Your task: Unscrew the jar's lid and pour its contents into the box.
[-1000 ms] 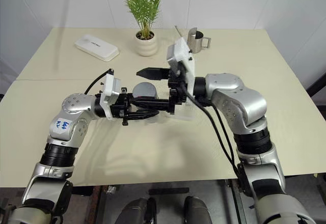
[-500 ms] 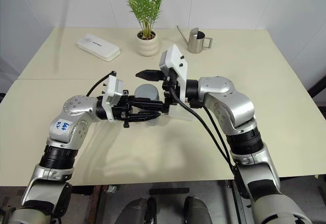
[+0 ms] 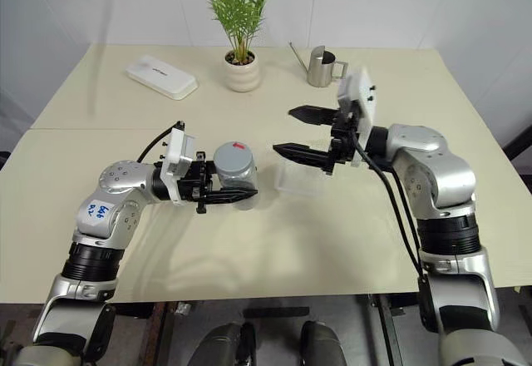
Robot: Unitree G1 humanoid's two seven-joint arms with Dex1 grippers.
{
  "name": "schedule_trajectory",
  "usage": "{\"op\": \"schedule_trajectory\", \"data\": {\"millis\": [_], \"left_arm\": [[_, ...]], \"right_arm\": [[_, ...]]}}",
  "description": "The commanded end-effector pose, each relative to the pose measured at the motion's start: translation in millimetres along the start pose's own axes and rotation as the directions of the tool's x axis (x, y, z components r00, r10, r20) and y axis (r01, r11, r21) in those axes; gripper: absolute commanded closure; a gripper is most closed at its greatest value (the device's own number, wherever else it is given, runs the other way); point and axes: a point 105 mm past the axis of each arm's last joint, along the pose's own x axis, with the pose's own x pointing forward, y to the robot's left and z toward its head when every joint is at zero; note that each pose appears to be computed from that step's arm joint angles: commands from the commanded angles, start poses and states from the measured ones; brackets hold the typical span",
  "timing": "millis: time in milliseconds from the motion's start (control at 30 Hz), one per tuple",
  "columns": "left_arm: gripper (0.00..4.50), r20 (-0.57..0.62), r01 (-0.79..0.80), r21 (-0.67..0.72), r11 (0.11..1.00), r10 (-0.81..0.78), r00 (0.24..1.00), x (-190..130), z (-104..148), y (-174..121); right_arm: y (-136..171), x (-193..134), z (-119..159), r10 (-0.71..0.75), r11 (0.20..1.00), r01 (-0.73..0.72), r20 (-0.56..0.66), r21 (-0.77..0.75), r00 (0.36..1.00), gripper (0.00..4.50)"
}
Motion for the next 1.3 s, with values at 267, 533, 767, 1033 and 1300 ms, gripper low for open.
{"op": "schedule_trajectory", "data": {"millis": [267, 533, 767, 1033, 1300], "left_arm": [[2.53, 0.005, -0.002, 0.052, 0.999, 0.002, 1.0, 0.1, 8.4, 3.1], [2.53, 0.007, -0.01, 0.044, 0.999, 0.01, 1.0, 4.1, 7.2, 4.9], [2.53, 0.007, -0.011, 0.04, 0.999, 0.011, 1.0, 2.4, 7.2, 4.2], [2.53, -0.004, -0.014, 0.045, 0.999, 0.014, 1.0, -0.6, 7.2, 4.9], [2.53, -0.008, -0.014, 0.045, 0.999, 0.014, 1.0, -1.3, 6.4, 4.2]], "right_arm": [[44.9, 26.6, 37.5, 0.194, 0.981, -0.192, 0.114, -0.022, 0.974, 0.01], [60.2, 66.2, 31.4, 0.196, 0.98, -0.193, 0.077, -0.045, 0.978, 0.01], [56.9, 76.2, 17.5, 0.185, 0.981, -0.183, 0.034, -0.064, 0.982, 0.01], [40.0, 64.0, 18.6, 0.142, 0.988, -0.14, 0.03, -0.07, 0.989, 0.01], [36.1, 45.4, 14.8, 0.146, 0.987, -0.144, 0.028, -0.066, 0.989, 0.01]]}}
